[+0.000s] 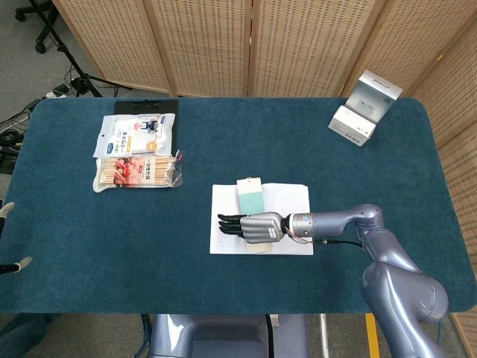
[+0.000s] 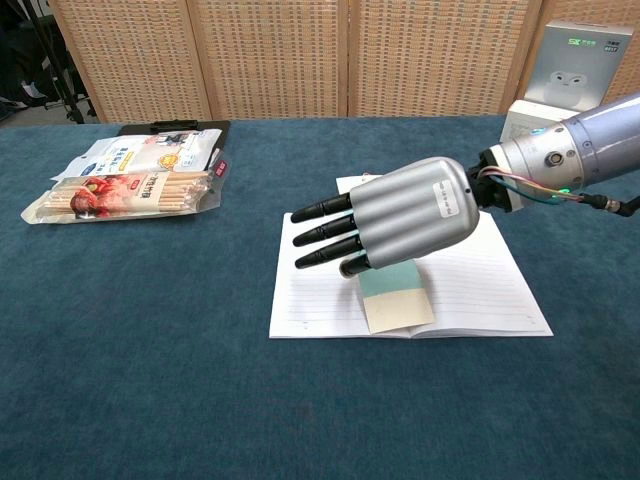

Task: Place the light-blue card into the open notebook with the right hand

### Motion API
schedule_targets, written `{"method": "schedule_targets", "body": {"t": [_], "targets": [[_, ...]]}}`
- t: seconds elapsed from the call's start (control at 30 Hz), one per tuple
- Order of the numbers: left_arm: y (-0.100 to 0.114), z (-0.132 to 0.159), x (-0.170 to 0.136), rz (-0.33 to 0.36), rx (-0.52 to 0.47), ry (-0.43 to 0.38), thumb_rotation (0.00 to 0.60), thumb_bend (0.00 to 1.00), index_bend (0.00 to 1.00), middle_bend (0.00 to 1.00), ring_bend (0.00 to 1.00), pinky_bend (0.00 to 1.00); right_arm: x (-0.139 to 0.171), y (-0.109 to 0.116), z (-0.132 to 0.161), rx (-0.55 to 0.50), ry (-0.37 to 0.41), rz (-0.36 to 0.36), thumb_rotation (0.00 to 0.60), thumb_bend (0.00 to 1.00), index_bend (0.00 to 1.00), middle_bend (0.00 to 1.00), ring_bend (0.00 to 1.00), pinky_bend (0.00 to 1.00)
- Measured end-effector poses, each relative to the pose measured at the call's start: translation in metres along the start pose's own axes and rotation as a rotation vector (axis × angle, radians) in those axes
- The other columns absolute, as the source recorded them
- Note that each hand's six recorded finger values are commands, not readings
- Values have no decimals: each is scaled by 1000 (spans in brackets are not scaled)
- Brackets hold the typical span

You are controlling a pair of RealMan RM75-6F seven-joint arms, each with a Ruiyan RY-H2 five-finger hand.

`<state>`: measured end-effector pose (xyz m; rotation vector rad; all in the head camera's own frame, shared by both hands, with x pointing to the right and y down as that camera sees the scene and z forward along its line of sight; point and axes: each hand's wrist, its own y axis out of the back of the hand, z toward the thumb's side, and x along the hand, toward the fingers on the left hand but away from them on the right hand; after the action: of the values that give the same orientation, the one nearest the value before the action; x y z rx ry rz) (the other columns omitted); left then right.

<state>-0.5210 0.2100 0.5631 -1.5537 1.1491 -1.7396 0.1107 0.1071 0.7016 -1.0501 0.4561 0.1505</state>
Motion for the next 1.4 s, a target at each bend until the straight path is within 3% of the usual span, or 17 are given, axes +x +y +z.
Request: {"method": "schedule_targets", "body": {"t": [0.1,0.23,0.33,0.4,0.5,0.53,0.6,0.63,0.87,1.0,1.1,1.3,1.4], "targets": [[0,0,0,-1,1,0,600,0,0,0,0,0,0,-2,-4,-12,-26,10,600,249,107,0,0,35],[1,0,0,2,-1,0,600,0,0,0,0,0,4,-4,-6,-32,-41,23,600,160,43,0,0,35],[0,0,0,0,0,-2,600,0,0,0,0,0,6,-6,-8,-47,-56,31,600,225,43,0,0,35],[0,0,0,1,1,-2,600,0,0,0,0,0,8,-4,-10,-58,-75,25,600,317,43,0,0,35],[1,0,0,3,-1,-1,600,0,0,0,0,0,12,2,-18,-100,-129,-2,600,546,43,0,0,35],[1,0,0,4,-1,0,600,0,0,0,0,0,13,3,-21,-121,-150,-11,600,706,43,0,0,35],[1,0,-1,5,-3,-1,600,0,0,0,0,0,18,6,-29,-189,-205,-31,600,931,43,0,0,35],[1,0,-1,6,-3,-3,600,0,0,0,0,0,20,7,-32,-227,-230,-40,600,990,43,0,0,35],[1,3,-3,7,5,-17,600,0,0,0,0,0,34,11,-45,-643,-417,-86,600,1000,42,0,0,35],[2,5,-5,10,5,-25,600,0,0,0,0,0,36,11,-40,-873,-491,-39,600,1000,43,0,0,35],[3,6,-6,13,6,-29,600,0,0,0,0,0,35,10,-31,-992,-512,39,600,1000,29,0,0,34],[3,5,-6,15,3,-26,600,0,0,0,0,0,32,-2,-18,-1011,-521,223,600,1000,0,0,0,34],[3,4,-6,13,1,-22,600,0,0,0,0,0,27,-3,-16,-996,-520,263,600,1000,0,0,0,34]]}}
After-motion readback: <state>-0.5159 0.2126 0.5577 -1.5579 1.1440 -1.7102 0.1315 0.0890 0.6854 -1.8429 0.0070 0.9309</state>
